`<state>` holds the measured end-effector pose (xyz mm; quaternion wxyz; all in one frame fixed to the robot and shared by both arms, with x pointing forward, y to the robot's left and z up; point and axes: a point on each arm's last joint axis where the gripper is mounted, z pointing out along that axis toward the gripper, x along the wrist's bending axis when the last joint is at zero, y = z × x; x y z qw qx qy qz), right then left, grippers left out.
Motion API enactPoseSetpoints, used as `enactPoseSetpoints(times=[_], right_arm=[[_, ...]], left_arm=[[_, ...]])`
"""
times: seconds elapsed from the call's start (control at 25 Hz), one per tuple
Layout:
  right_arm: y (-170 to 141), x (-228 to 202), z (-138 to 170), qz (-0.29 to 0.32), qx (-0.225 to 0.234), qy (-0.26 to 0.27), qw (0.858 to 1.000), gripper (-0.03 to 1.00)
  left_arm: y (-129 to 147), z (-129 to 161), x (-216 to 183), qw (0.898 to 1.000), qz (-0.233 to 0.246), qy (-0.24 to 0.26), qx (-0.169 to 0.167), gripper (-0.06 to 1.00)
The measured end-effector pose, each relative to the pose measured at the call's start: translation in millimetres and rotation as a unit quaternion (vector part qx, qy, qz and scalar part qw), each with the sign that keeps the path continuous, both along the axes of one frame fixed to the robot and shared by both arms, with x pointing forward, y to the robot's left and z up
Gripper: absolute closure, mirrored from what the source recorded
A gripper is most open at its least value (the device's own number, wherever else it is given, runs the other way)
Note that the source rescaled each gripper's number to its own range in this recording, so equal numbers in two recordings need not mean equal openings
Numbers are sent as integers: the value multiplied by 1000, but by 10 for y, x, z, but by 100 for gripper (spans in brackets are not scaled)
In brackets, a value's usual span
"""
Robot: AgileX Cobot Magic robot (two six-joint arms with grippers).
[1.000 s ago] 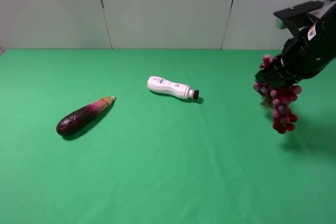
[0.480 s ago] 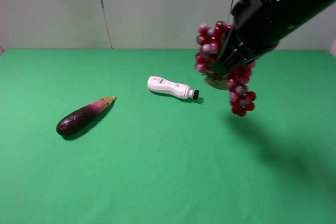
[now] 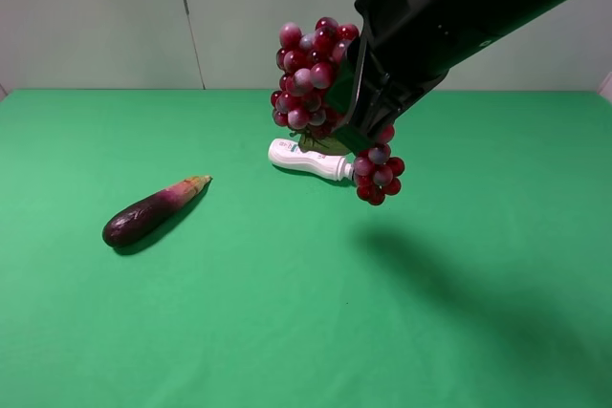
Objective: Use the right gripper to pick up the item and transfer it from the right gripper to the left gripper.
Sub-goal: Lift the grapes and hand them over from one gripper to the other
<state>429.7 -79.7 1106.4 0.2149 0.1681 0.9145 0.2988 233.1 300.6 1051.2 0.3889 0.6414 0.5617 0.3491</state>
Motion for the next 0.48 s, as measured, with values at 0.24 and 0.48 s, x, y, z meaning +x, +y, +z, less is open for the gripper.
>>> enactPoseSetpoints(times=[0.24,0.48], right_arm=[[90,64,-149,5,-15,16,1000,95],[135,83,-226,10,-22,29,999,95]], left_arm=[[0,0,0,1000,0,0,0,-1],[0,0,0,1000,0,0,0,-1]])
